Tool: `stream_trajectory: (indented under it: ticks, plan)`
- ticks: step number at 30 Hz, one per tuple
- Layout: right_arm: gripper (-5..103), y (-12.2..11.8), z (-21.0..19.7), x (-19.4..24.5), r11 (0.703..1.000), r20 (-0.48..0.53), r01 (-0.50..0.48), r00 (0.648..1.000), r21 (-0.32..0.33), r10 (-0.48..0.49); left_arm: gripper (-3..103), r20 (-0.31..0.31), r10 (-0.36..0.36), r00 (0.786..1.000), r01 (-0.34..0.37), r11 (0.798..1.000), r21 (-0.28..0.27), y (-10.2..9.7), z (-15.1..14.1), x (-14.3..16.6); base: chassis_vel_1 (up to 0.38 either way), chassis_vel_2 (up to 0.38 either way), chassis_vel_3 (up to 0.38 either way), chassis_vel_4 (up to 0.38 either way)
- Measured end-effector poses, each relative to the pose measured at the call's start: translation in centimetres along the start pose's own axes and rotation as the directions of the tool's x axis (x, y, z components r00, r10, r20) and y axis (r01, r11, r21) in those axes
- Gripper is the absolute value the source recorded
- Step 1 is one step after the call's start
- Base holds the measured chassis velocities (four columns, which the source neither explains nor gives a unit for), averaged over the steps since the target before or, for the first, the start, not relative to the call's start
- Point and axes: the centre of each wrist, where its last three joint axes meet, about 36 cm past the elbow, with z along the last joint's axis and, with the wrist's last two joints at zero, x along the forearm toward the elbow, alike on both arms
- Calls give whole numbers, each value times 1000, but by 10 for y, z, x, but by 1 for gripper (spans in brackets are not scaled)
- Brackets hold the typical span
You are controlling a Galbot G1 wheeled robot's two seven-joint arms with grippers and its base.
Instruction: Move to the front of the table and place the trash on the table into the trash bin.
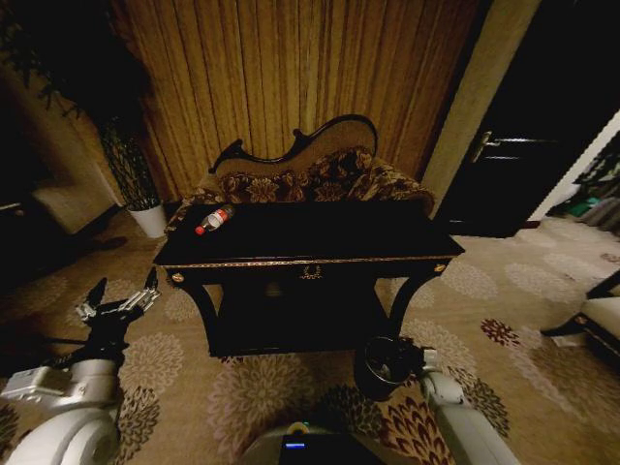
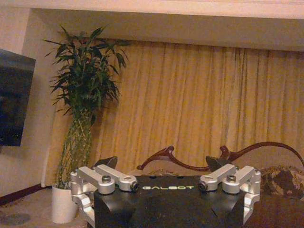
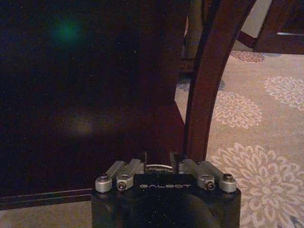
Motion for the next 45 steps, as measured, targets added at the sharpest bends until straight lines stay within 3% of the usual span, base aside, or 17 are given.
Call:
stream_trajectory:
  ticks: [2, 5, 11, 13, 16, 19, 25, 29, 32, 34, 39, 42, 43, 45]
  plan:
    - [42, 1, 0, 0, 1000, 2, -1, 1000, -3, 1, 100, -1, -2, 1000, 2, 1000, -1, 0, 0, 0, 0, 0, 0, 0]
    - [47, 1, -1, 1, 1000, 5, -1, 1000, -4, 1, 100, -2, -3, 1000, 3, 1000, -2, 1, 0, 1, 0, 0, 0, 0]
    - [75, 0, 1, 4, 1000, 5, 2, 1000, -4, -2, 100, -5, -7, 1000, 7, 1000, -3, 1, 0, 2, 0, 0, 0, 0]
    - [75, 0, 1, 4, 1000, 5, 3, 1000, -5, -3, 100, -4, -7, 1000, 7, 1000, -4, 1, 0, 2, 0, 0, 0, 0]
    - [90, 1, 1, 4, 1000, 6, 3, 1000, -6, -3, 100, -2, -7, 1000, 7, 1000, -5, 1, 0, 1, 0, 0, 0, 0]
    - [99, 0, 0, 4, 1000, 6, 2, 1000, -9, -2, 100, -2, -10, 1000, 10, 1000, -6, 2, 0, 2, 0, 0, 0, 0]
    - [100, -4, -1, 4, 1000, 8, -4, 1000, -21, 4, 100, -1, -13, 1000, 13, 1000, -7, 3, -1, 2, 0, 0, 0, 0]
    - [100, -1, -11, 11, 997, 39, 17, 999, -80, -14, 100, -3, -13, 1000, 13, 1000, -4, 2, 0, 2, 0, 0, 0, 0]
    - [100, 4, -39, 24, 992, 133, 51, 990, -116, -36, 100, -3, -11, 1000, 11, 1000, -4, 2, 0, 2, 0, 0, 0, 0]
    - [100, 12, -81, 49, 989, 274, 99, 959, -107, -67, 100, -3, -10, 1000, 10, 1000, -5, 2, 0, 2, 0, 0, 0, 0]
    - [100, 27, -117, 85, 987, 399, 147, 911, -67, -109, 100, -2, -9, 1000, 9, 1000, -3, 2, 0, 2, 0, 0, 0, 0]
    - [100, 48, -155, 125, 987, 519, 160, 845, -19, -127, 100, -2, -7, 1000, 7, 1000, 0, 1, 0, 1, 0, 0, 0, 0]
    - [100, 48, -155, 125, 987, 519, 160, 845, -19, -127, 100, -2, -7, 1000, 7, 1000, 0, 1, 0, 1, 0, 0, 0, 0]
    - [100, 60, -177, 149, 985, 568, 172, 810, 5, -144, 100, -1, -7, 1000, 7, 1000, 1, 1, 0, 1, 0, 0, 0, 0]
